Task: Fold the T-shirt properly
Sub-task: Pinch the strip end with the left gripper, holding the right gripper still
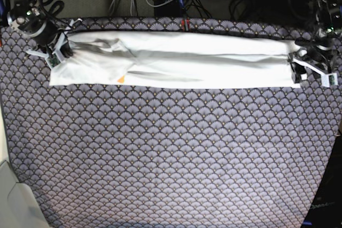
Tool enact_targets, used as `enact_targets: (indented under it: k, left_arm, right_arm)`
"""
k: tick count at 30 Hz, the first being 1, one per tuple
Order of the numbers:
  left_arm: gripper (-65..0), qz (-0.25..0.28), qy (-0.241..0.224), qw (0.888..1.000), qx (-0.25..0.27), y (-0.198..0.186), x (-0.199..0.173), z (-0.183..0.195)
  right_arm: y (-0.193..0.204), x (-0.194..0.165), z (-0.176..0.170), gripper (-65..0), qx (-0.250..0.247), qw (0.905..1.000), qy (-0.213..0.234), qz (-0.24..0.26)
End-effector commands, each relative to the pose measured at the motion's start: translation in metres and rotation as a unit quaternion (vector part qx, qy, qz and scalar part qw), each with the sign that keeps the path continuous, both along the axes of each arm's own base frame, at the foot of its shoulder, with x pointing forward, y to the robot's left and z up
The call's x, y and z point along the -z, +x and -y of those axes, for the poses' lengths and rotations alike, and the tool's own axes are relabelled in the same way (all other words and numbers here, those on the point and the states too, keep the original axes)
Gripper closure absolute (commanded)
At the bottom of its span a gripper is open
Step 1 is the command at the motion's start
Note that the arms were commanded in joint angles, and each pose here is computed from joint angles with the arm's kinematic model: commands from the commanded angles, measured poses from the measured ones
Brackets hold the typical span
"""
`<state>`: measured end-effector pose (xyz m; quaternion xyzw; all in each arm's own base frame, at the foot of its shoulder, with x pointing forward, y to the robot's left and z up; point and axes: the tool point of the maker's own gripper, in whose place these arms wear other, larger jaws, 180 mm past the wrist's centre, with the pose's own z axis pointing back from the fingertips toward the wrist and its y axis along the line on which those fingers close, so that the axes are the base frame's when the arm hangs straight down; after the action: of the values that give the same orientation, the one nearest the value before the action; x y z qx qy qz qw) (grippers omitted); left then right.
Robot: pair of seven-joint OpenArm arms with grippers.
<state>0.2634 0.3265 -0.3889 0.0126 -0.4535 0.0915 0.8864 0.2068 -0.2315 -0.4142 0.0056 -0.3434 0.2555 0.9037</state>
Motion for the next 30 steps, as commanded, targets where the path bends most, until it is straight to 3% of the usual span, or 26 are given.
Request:
enact_targets:
  k: [1, 19, 22, 27, 29, 30]
  left_arm:
    - [-44.2, 0.015, 0.005, 1.000, 0.001, 0.005, -0.008, -0.004]
    - [-43.1, -0.055, -0.037, 0.997, -0.041, -0.028, 0.051, -0.011]
    - [-34.0, -0.062, -0.048, 0.996, -0.048, -0.031, 0.060, -0.006]
    - [-6.7, -0.066, -0.052, 0.995, -0.050, -0.032, 0.064, -0.005]
    - [-0.1, -0.067, -0.052, 0.995, -0.051, -0.033, 0.064, -0.005]
    - [0.0, -0.066, -0.052, 0.995, -0.050, -0.033, 0.064, -0.005]
  right_arm:
    - [0.004, -0.006, 0.004, 0.0, -0.003, 0.9999, -0.007, 0.010]
    - [0.004, -0.006, 0.004, 0.0, -0.003, 0.9999, -0.008, 0.009]
    - [0.004, -0.006, 0.004, 0.0, -0.003, 0.9999, -0.009, 0.009]
    - [0.003, -0.005, 0.005, 0.0, -0.003, 0.9999, -0.010, 0.007]
    - [0.003, -0.005, 0.005, 0.0, -0.003, 0.9999, -0.010, 0.007]
    - [0.003, -0.005, 0.005, 0.0, -0.003, 0.9999, -0.010, 0.007]
